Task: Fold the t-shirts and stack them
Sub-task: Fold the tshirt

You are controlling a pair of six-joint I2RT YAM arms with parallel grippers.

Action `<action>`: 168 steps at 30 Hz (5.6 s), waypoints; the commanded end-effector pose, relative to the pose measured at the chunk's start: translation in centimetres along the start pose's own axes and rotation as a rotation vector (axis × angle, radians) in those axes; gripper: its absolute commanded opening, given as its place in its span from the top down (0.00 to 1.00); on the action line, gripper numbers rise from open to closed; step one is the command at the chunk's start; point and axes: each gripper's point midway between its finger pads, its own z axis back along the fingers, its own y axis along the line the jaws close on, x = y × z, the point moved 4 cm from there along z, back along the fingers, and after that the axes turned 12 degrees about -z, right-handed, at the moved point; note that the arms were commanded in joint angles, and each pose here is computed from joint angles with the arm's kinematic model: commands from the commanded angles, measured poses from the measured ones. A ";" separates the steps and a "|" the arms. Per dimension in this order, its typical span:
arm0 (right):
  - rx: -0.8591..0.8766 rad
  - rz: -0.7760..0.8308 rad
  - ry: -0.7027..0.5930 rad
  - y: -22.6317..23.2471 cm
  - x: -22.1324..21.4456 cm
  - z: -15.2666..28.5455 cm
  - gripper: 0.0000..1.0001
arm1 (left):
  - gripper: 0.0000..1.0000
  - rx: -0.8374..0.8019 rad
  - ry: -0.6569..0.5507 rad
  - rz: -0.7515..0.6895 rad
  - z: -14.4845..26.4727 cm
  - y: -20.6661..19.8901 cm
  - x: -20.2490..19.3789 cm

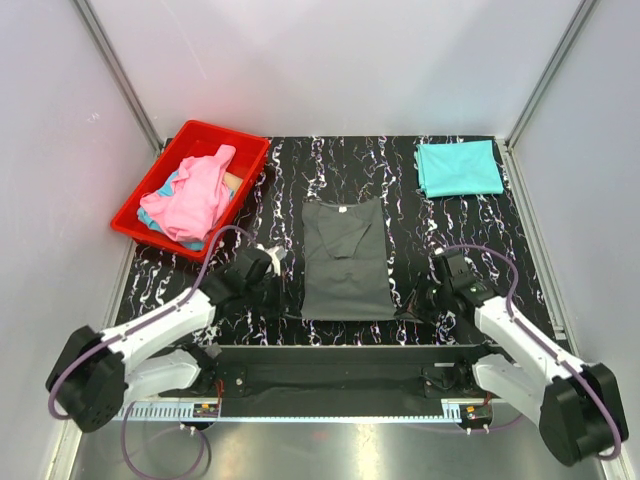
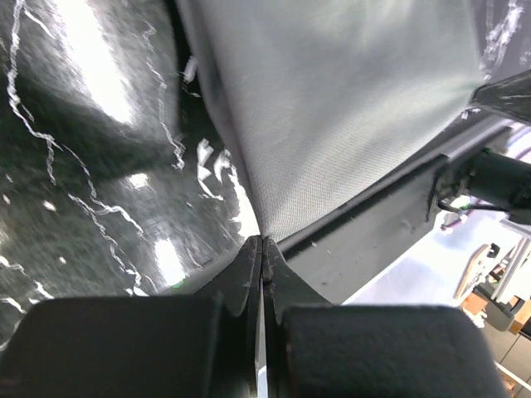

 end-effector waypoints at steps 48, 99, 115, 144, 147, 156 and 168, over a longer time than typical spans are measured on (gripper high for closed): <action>0.033 0.352 -0.219 15.3 9.1 3.9 1.00 | 1.00 0.181 -0.301 -0.090 5.5 -3.7 18.2; 0.055 0.370 -0.063 14.1 21.5 -7.3 0.28 | 0.58 -0.099 -0.353 -0.248 -5.5 2.3 32.1; 0.026 0.367 -0.027 9.4 22.1 -11.0 0.81 | 0.58 -0.188 -0.283 -0.202 -12.3 4.5 33.5; 0.132 0.300 -0.066 10.5 25.9 -11.0 0.36 | 0.45 -0.149 -0.305 -0.169 -5.6 0.8 24.8; 0.137 0.293 -0.058 9.7 25.8 -11.4 0.48 | 0.45 -0.172 -0.280 -0.143 -7.2 1.1 22.7; 0.144 0.275 -0.053 9.3 26.5 -11.6 0.84 | 0.46 -0.061 -0.194 -0.076 -10.6 3.9 19.4; 0.176 0.276 -0.085 11.5 26.6 -7.9 0.37 | 0.44 -0.130 -0.265 -0.163 -6.3 -1.2 24.7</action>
